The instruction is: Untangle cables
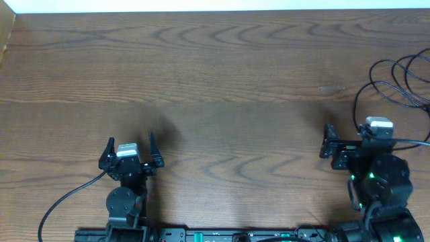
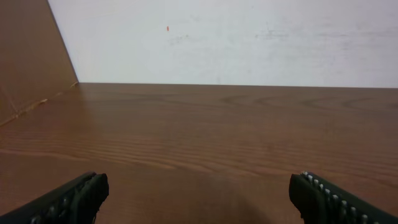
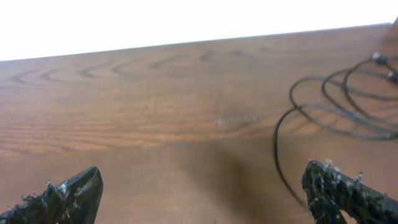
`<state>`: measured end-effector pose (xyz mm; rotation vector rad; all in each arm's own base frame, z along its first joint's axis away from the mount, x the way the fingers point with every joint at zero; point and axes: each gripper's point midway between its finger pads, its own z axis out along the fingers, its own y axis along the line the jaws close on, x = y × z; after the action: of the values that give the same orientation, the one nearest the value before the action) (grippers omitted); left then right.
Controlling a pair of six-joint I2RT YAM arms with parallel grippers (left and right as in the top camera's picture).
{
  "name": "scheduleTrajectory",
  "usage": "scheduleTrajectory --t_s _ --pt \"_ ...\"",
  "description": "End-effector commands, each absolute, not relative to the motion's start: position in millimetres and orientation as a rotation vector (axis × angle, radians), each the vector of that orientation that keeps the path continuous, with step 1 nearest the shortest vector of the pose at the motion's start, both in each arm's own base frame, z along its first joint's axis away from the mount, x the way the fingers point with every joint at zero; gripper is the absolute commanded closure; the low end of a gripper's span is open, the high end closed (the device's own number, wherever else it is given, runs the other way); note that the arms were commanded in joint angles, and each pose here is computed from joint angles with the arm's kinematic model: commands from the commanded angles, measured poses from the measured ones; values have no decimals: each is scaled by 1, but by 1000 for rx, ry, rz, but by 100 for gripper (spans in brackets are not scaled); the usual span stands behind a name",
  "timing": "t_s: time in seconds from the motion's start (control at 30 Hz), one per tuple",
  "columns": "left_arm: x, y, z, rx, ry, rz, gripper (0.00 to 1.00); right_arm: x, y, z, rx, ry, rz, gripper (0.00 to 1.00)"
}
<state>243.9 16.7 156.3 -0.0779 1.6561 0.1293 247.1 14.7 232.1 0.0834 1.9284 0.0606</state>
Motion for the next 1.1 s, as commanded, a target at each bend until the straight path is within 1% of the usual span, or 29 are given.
scheduleTrajectory --t_s 0.0,0.2,0.67,1.07 --pt "242 20 140 -71 1712 165 2 244 14 232 17 1898 40 1" --pt "242 20 140 -71 1712 165 2 238 8 231 38 1793 48 1" --pt "242 20 140 -71 1712 165 2 237 5 199 27 1658 24 1" --pt "242 20 140 -71 1712 165 2 237 3 197 21 1608 7 1"
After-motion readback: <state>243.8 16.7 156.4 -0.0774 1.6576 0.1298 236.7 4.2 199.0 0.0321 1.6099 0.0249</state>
